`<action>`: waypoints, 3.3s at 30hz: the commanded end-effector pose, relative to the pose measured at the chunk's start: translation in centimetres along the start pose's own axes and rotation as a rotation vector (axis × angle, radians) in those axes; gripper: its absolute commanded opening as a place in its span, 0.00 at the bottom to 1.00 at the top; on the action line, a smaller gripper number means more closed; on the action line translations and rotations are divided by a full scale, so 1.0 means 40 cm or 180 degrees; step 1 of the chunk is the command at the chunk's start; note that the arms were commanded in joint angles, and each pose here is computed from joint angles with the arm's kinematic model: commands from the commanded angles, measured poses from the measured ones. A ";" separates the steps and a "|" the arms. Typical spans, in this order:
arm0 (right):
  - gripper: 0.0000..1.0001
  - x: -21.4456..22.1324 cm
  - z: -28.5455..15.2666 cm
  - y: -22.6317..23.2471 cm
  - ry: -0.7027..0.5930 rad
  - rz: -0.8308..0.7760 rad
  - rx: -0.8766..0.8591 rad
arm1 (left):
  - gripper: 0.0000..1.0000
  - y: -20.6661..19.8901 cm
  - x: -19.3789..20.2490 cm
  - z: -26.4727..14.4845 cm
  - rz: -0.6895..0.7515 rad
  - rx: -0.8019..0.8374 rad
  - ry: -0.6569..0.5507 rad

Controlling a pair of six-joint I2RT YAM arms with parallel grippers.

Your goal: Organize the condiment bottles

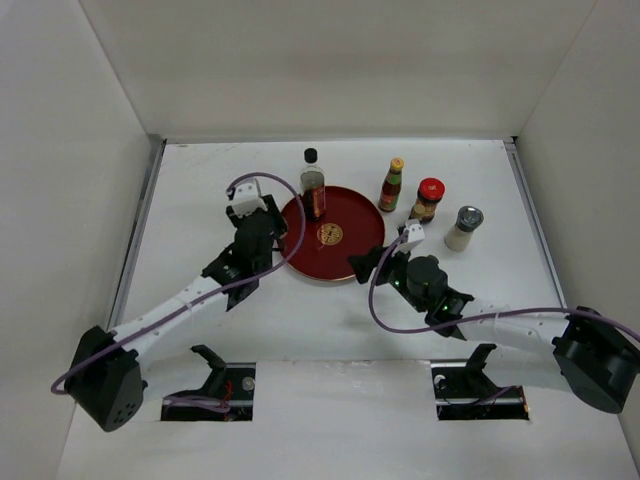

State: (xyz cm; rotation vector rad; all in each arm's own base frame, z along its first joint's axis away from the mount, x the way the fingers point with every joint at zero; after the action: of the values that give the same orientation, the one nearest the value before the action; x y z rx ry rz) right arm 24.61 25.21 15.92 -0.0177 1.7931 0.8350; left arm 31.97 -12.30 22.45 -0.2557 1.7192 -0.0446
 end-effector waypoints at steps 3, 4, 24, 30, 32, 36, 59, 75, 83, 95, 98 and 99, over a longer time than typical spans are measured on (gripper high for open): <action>0.54 -0.065 0.010 0.049 -0.0258 0.0093 -0.0207 | 0.31 -0.126 -0.037 0.033 -0.0130 0.0349 -0.0119; 0.44 -0.068 0.008 0.050 -0.0270 0.0092 -0.0215 | 0.31 -0.140 -0.033 0.045 -0.0120 0.0386 -0.0108; 0.64 -0.106 -0.014 0.030 -0.0460 0.0048 -0.0120 | 0.73 -0.183 0.155 0.156 0.0344 0.0179 0.0121; 0.71 -0.150 -0.014 0.029 -0.0562 0.0140 -0.0077 | 0.89 -0.133 0.072 0.078 0.0071 0.0213 -0.0168; 0.62 -0.176 -0.013 0.044 -0.0573 0.0143 -0.0078 | 0.91 -0.103 0.034 0.043 -0.0097 0.0228 -0.0323; 0.26 -0.254 0.003 0.031 -0.0614 0.0012 0.0236 | 0.87 -0.033 -0.023 -0.034 -0.0490 0.0333 -0.0633; 0.73 -0.523 0.304 -0.275 -0.0318 -0.0636 0.1656 | 0.78 0.129 0.069 -0.129 -0.1136 0.0254 -0.0813; 0.23 -0.580 0.326 -0.286 -0.0642 -0.0616 0.1754 | 0.78 0.133 0.076 -0.120 -0.1096 0.0226 -0.0784; 0.22 -0.660 0.259 -0.078 -0.1116 -0.0751 0.1160 | 0.78 0.132 0.076 -0.118 -0.1102 0.0233 -0.0787; 0.23 -0.568 0.396 0.054 -0.0942 -0.0707 0.0574 | 0.79 0.133 0.081 -0.113 -0.1079 0.0230 -0.0769; 0.23 -0.560 0.424 0.061 -0.0915 -0.0707 0.0548 | 0.79 0.138 0.081 -0.111 -0.1076 0.0206 -0.0774; 0.23 -0.559 0.431 0.064 -0.0918 -0.0707 0.0541 | 0.79 0.137 0.081 -0.111 -0.1076 0.0210 -0.0773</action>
State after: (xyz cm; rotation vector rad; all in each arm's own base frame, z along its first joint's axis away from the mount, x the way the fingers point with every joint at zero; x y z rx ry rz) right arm 45.33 26.71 24.16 -0.0546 1.8185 0.3556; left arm 26.24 -8.06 18.25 -0.4616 1.4568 -0.2657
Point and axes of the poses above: each gripper's point midway between its finger pads, its own z axis out along the fingers, its own y axis along the line the jaws close on, x = y × z, the point moved 2 cm from there along -z, back along the fingers, and after that the axes turned 5 degrees about z, right-handed, at the moved point
